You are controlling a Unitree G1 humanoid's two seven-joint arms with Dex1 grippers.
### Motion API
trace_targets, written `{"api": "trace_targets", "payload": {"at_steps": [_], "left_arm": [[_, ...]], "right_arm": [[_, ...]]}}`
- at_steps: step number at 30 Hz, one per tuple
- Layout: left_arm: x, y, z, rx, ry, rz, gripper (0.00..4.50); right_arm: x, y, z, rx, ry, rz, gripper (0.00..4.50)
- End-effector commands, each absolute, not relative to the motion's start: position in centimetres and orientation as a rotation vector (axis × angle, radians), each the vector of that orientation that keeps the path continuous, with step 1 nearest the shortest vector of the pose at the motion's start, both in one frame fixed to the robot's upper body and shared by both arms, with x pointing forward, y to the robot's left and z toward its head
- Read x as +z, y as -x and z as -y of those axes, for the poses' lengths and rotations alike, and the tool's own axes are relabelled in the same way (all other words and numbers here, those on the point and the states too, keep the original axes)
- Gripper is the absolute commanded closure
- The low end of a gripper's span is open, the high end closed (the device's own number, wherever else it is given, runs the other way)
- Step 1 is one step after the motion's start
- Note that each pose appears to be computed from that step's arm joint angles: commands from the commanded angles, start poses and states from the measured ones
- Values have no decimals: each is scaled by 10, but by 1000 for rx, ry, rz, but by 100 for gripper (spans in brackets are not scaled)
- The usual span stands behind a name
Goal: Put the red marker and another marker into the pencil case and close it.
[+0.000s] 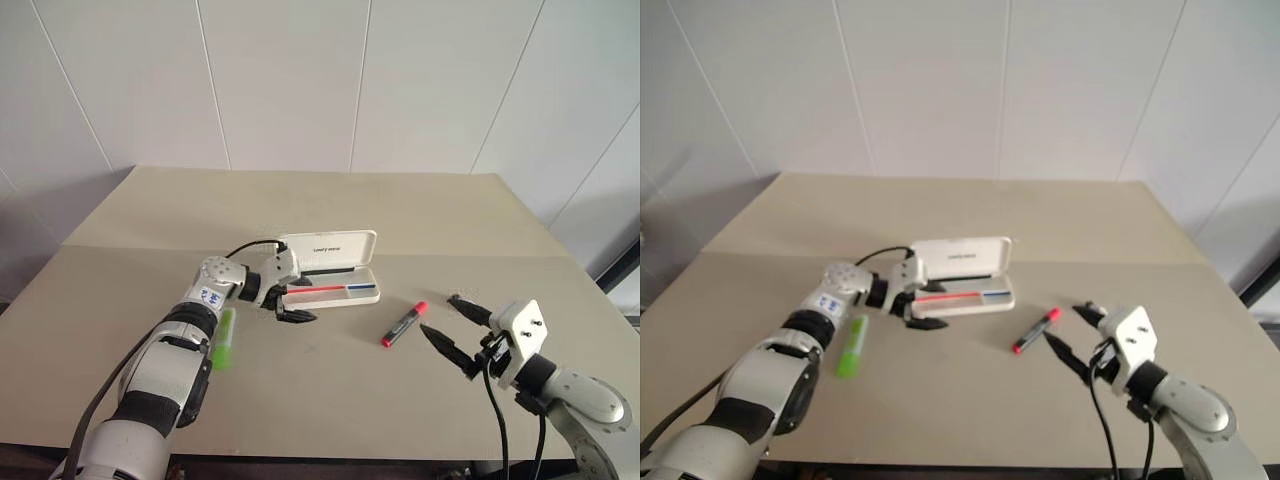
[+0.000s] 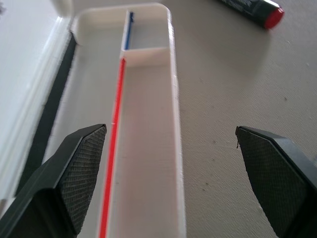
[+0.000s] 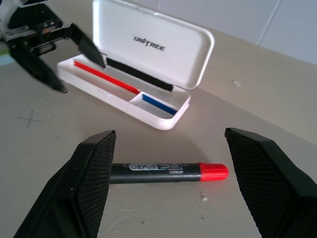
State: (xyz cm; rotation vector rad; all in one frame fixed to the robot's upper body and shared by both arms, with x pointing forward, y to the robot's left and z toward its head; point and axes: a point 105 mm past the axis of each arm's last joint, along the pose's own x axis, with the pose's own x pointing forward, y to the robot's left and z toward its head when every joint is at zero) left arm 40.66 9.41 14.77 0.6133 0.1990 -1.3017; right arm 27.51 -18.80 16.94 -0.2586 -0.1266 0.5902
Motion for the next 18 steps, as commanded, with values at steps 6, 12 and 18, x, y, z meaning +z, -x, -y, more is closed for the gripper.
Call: {"api": "trace_targets", "payload": {"at_steps": [6, 12, 18], "left_arm": [[154, -407, -95, -1321, -661, -239, 4], [149, -407, -93, -1322, -652, -287, 4], [144, -408, -88, -1318, -650, -324, 4]], "right_arm": [[181, -265, 189, 545, 270, 192, 0], [181, -264, 191, 528, 270, 192, 0], [181, -263, 192, 522, 269, 190, 0]]}}
